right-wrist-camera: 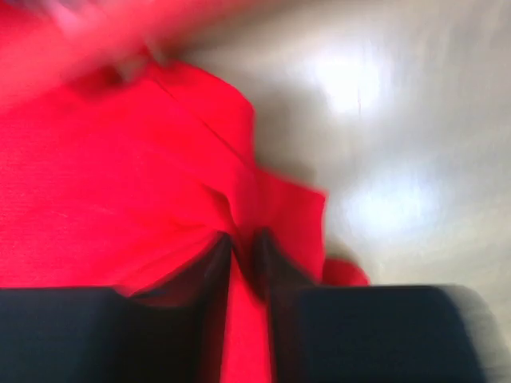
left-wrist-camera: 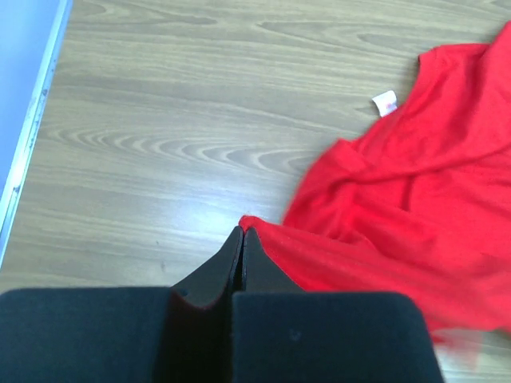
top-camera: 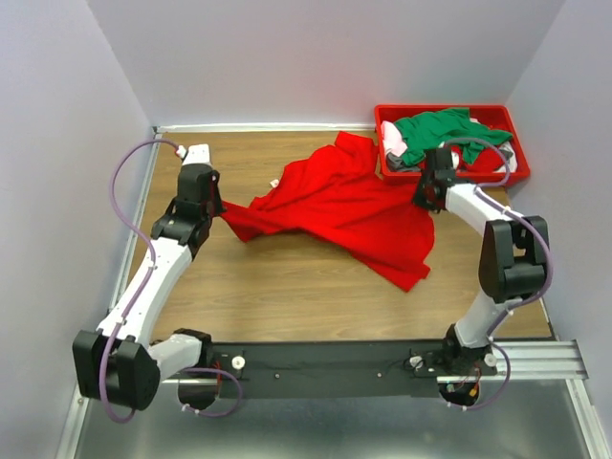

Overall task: Fold and stack the t-shirts
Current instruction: Flatten the tshirt out

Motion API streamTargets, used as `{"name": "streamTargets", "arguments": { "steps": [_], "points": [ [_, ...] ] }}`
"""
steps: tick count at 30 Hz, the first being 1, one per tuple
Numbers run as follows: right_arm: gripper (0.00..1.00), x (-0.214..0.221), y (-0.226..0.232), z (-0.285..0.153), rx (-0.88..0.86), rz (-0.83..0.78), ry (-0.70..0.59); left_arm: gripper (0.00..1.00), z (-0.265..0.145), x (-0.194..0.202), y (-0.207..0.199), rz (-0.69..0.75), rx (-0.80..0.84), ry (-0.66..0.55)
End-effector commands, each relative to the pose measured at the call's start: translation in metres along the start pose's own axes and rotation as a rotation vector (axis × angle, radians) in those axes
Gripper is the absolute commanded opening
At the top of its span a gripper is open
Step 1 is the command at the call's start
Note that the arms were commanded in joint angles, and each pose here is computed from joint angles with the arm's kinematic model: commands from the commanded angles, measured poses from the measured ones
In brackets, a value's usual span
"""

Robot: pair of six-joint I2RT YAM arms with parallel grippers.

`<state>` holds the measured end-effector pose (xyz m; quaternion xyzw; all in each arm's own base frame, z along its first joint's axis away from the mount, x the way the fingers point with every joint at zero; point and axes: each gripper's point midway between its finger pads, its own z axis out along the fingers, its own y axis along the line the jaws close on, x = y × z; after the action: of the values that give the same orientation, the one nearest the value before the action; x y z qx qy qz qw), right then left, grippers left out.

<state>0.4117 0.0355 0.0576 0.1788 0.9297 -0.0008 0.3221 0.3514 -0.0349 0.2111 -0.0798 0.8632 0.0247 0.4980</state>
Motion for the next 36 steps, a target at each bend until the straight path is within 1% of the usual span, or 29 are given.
{"name": "streamTargets", "arguments": {
  "steps": [1,2,3,4,5,6,8,9,11,12,14,17,20,23,27,30,32,33,36],
  "points": [
    [0.38,-0.036,0.016,-0.014,-0.033,-0.063,-0.035,0.00,-0.006,-0.016,-0.001,0.006,0.076,-0.127],
    [0.41,-0.034,0.021,-0.019,-0.065,-0.068,-0.021,0.00,-0.007,-0.015,-0.003,0.001,0.088,-0.140],
    [0.45,-0.018,0.023,-0.021,-0.086,-0.086,0.017,0.00,-0.009,-0.008,-0.004,0.003,0.105,-0.143],
    [0.52,-0.011,0.026,-0.036,-0.122,-0.097,0.032,0.00,-0.009,-0.010,-0.006,-0.009,0.120,-0.164],
    [0.54,-0.001,0.027,-0.043,-0.137,-0.108,0.049,0.00,-0.010,-0.010,-0.008,-0.015,0.136,-0.172],
    [0.56,0.029,0.024,-0.047,-0.145,-0.130,0.104,0.00,-0.010,-0.004,-0.012,-0.017,0.161,-0.164],
    [0.58,0.054,0.021,-0.070,-0.177,-0.130,0.148,0.00,-0.009,-0.003,-0.017,-0.017,0.186,-0.165],
    [0.61,0.081,0.012,-0.075,-0.161,-0.140,0.209,0.00,-0.008,-0.001,-0.017,-0.015,0.185,-0.157],
    [0.63,0.092,0.002,-0.091,-0.163,-0.132,0.208,0.00,-0.006,0.000,-0.016,-0.015,0.181,-0.151],
    [0.64,0.109,-0.008,-0.091,-0.144,-0.121,0.239,0.00,-0.006,0.001,-0.015,-0.015,0.181,-0.149],
    [0.64,0.114,-0.017,-0.102,-0.126,-0.099,0.223,0.00,-0.006,0.003,-0.015,-0.015,0.179,-0.147],
    [0.64,0.131,-0.025,-0.106,-0.106,-0.027,0.242,0.00,-0.007,0.003,-0.014,-0.015,0.179,-0.148],
    [0.70,0.137,-0.029,-0.109,-0.102,0.011,0.228,0.00,-0.009,0.003,-0.014,-0.016,0.182,-0.155],
    [0.80,0.133,-0.026,-0.110,-0.121,0.038,0.209,0.00,-0.011,0.003,-0.014,-0.017,0.183,-0.160],
    [0.87,0.126,-0.029,-0.105,-0.110,0.150,0.166,0.00,-0.014,0.000,-0.013,-0.020,0.184,-0.172],
    [0.88,0.127,-0.031,-0.098,-0.130,0.190,0.143,0.00,-0.016,-0.002,-0.013,-0.023,0.186,-0.182],
    [0.88,0.138,-0.028,-0.089,-0.159,0.222,0.171,0.00,-0.018,-0.003,-0.013,-0.012,0.192,-0.189],
    [0.88,0.141,-0.029,-0.086,-0.162,0.243,0.179,0.00,-0.019,-0.004,-0.013,-0.012,0.193,-0.194],
    [0.85,0.149,-0.027,-0.077,-0.184,0.238,0.179,0.00,-0.019,-0.005,-0.011,-0.010,0.185,-0.197]
  ]
}}
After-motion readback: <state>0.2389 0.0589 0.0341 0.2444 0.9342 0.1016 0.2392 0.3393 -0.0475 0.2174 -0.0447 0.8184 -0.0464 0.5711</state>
